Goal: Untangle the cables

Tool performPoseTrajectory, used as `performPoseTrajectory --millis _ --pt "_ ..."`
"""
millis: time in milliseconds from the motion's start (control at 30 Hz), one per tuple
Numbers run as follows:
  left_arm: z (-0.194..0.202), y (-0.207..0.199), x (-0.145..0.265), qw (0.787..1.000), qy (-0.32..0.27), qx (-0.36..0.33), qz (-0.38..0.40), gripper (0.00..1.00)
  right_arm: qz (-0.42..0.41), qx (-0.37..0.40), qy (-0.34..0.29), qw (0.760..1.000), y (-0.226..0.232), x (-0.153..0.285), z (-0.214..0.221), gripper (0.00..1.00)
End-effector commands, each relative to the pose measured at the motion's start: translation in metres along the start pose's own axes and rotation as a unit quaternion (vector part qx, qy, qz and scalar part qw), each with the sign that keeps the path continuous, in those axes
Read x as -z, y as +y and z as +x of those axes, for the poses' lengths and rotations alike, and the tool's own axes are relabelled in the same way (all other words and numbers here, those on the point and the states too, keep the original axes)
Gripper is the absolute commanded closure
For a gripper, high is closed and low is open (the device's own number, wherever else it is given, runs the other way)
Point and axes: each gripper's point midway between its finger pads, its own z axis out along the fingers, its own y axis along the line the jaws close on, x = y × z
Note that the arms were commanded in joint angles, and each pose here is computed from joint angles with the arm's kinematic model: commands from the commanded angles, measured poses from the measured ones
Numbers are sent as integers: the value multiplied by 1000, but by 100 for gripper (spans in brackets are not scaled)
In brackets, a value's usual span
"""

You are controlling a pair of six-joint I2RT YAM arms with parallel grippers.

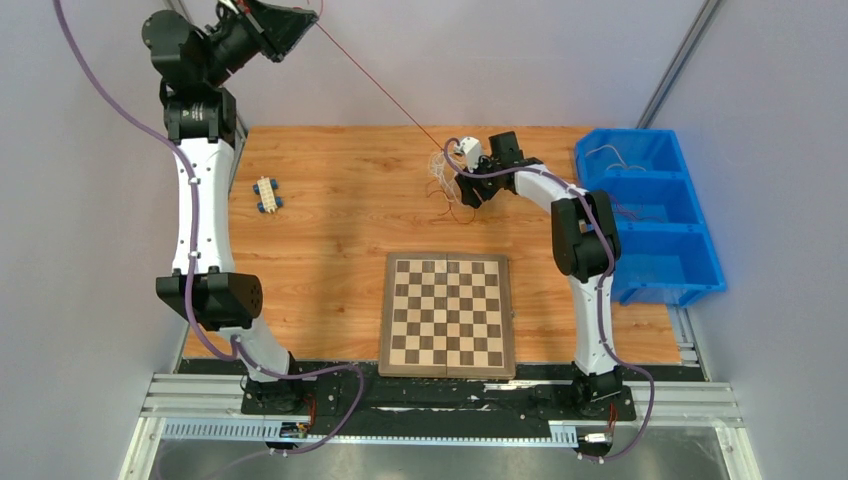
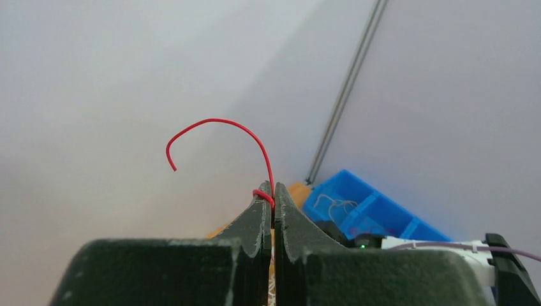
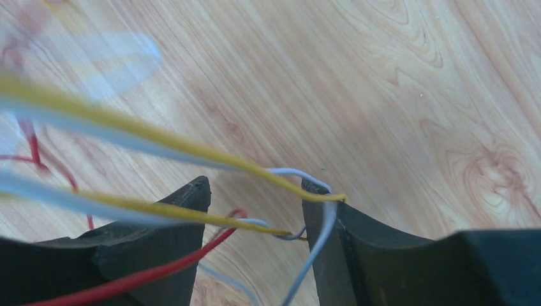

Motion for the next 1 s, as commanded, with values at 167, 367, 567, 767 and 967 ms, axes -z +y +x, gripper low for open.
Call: performPoseTrajectory --millis 167,367,567,767,967 --pt "-142 -24 47 968 -189 -145 -76 100 30 -18 71 997 -20 23 53 79" --pt "-37 30 60 990 -69 -25 -117 100 -33 -10 10 999 -4 66 34 100" --pt "127 61 123 973 90 72 -200 100 -129 46 -51 989 41 114 9 100" --pt "287 68 205 922 280 118 -241 98 -211 81 8 974 89 135 31 52" --pt "309 58 213 929 313 75 -185 21 -241 78 -20 967 95 167 0 29"
